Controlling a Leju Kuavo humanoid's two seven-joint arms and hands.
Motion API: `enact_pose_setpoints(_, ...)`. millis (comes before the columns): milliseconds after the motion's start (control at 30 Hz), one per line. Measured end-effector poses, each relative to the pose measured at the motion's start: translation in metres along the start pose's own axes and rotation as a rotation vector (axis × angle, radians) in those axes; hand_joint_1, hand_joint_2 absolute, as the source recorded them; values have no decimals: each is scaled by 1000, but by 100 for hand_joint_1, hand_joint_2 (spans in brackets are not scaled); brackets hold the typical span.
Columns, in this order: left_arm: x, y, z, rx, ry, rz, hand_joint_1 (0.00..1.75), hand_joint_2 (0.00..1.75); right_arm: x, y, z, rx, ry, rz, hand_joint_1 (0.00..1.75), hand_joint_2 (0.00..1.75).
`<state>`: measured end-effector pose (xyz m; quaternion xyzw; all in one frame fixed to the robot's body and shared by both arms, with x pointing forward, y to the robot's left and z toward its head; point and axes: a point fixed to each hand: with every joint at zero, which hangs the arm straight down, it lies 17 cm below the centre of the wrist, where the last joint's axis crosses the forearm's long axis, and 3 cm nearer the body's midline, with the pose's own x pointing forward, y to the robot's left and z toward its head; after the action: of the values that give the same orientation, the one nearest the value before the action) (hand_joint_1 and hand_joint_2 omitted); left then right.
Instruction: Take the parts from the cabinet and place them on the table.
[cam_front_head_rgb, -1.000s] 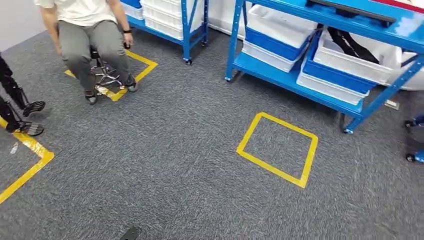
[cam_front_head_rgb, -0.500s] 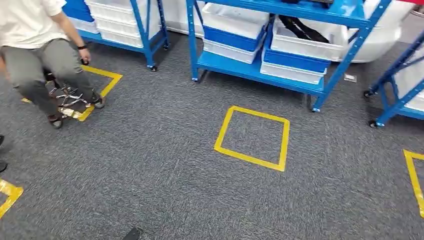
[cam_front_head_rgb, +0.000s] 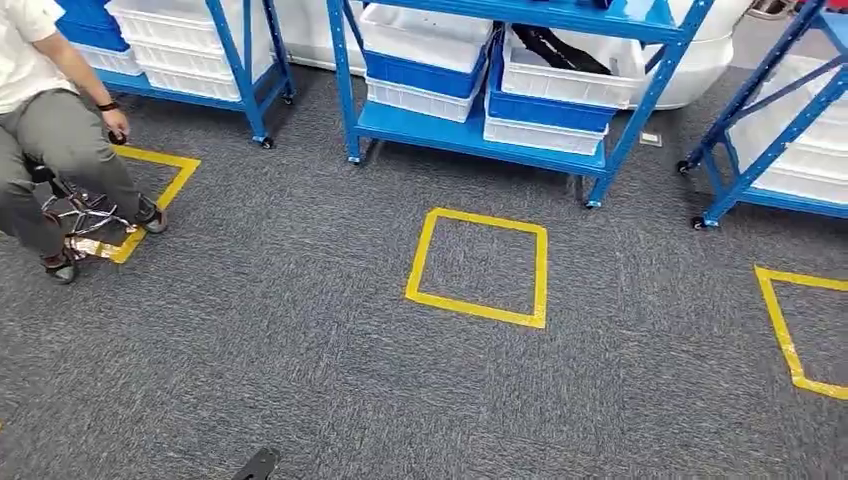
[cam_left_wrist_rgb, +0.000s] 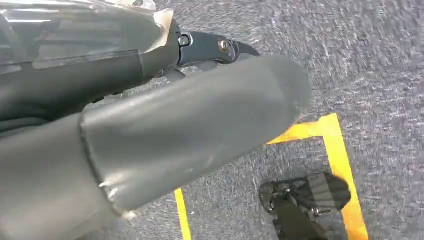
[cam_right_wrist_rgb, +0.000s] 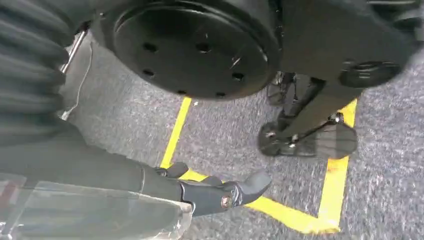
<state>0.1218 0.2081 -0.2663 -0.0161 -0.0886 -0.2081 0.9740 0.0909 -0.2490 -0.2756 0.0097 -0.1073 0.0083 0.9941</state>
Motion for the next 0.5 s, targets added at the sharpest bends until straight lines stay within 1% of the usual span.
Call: enact_pose_setpoints(500, 8, -2, 0, 5, -33, -6, 0, 0, -3, -1, 0, 0, 13, 14, 0, 0)
